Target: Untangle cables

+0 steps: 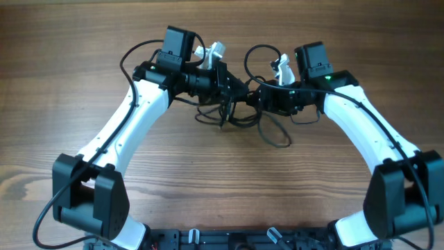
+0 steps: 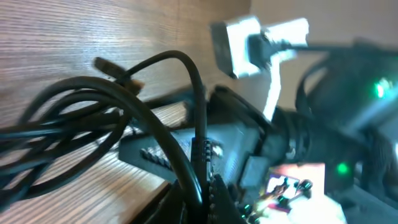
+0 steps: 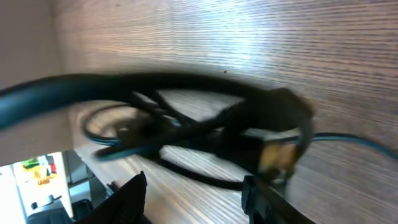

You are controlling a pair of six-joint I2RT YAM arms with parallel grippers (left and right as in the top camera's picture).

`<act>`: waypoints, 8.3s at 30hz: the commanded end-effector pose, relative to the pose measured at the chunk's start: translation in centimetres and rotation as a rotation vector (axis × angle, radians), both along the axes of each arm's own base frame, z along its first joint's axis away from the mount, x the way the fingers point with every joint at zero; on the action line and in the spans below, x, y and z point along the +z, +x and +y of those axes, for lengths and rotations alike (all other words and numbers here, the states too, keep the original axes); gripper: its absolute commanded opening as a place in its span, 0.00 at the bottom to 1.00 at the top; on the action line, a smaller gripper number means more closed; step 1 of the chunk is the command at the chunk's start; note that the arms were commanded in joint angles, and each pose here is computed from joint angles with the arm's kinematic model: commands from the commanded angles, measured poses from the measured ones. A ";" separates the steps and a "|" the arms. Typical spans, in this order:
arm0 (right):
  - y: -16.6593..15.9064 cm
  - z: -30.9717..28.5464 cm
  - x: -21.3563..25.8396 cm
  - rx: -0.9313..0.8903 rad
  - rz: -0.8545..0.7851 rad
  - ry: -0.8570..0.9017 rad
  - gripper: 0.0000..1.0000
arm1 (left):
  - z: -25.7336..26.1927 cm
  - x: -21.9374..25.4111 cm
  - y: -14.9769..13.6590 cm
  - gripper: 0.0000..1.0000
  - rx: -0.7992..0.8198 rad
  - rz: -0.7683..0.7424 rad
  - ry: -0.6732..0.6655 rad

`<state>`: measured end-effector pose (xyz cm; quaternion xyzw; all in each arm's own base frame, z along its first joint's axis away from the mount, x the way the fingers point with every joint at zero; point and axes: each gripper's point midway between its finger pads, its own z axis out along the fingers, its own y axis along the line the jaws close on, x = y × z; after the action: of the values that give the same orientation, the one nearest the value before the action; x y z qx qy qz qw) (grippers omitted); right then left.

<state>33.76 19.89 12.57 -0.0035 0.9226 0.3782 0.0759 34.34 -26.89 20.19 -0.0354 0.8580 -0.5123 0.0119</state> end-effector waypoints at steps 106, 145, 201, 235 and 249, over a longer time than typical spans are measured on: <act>-5.2 -7.1 0.4 0.175 -0.025 -0.170 1.00 | 13.3 -2.7 2.3 0.70 -0.047 -0.363 0.265; -2.6 -8.9 -0.9 -0.054 0.027 -0.291 1.00 | 9.9 -10.4 4.3 0.52 -0.030 -0.242 0.518; -1.1 -4.8 6.9 -0.061 -0.188 0.032 0.81 | 5.2 17.9 -0.8 0.04 0.218 -0.651 0.181; -1.2 0.1 4.5 -0.073 -0.042 0.052 0.80 | 4.7 25.2 0.6 0.04 0.177 -0.584 -0.263; -5.8 7.2 -9.5 0.094 0.264 -0.148 0.65 | 9.7 33.5 2.1 0.04 0.361 -0.718 -0.463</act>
<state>28.68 27.12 5.48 -0.0116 0.9384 0.3423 -0.0456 36.36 -20.49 49.89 0.0428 0.6803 -0.6313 0.3700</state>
